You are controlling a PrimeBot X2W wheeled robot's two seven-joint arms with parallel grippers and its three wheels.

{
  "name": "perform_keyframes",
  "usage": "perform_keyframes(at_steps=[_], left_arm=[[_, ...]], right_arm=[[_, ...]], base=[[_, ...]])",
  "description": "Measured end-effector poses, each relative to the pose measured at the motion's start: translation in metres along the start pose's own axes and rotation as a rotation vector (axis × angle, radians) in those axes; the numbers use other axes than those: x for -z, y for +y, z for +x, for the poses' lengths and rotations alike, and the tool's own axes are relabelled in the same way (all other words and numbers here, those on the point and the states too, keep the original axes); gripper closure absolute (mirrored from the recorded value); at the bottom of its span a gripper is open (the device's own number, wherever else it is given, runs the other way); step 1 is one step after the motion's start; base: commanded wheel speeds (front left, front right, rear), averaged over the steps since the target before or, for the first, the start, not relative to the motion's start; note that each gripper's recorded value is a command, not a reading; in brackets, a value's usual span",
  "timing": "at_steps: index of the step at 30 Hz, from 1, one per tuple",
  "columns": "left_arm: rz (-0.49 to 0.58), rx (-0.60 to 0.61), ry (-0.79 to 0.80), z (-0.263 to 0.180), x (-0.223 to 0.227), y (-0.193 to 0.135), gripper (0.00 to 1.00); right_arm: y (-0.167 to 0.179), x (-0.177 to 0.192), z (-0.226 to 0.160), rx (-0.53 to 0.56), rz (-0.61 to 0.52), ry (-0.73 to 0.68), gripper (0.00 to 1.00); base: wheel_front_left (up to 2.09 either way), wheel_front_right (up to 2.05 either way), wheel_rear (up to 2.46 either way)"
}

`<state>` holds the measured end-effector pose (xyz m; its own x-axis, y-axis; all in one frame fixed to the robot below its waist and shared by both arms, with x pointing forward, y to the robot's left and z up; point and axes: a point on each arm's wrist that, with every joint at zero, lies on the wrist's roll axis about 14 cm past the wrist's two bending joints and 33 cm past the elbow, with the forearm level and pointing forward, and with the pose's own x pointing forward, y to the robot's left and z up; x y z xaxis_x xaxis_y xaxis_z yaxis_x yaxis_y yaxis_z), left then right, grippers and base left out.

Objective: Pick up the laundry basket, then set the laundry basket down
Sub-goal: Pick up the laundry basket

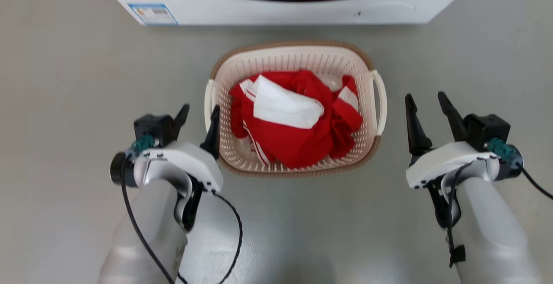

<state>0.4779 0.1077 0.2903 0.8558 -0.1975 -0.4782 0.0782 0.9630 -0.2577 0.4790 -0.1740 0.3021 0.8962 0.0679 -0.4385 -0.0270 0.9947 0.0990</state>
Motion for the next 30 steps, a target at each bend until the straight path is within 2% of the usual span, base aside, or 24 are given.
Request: perform_keyframes(at_steps=[15,30], left_arm=[[0.001,-0.014,0.129,0.044,0.047,0.013,0.0],[0.013,-0.028,0.167,0.072,0.067,0.027,0.0]], right_arm=[[-0.01,0.047,0.031,0.017,-0.004,0.106,0.0],[-0.012,0.082,0.059,0.019,0.002,0.171,0.0]], base=[[0.0,0.0,0.0],[0.0,0.0,0.0]])
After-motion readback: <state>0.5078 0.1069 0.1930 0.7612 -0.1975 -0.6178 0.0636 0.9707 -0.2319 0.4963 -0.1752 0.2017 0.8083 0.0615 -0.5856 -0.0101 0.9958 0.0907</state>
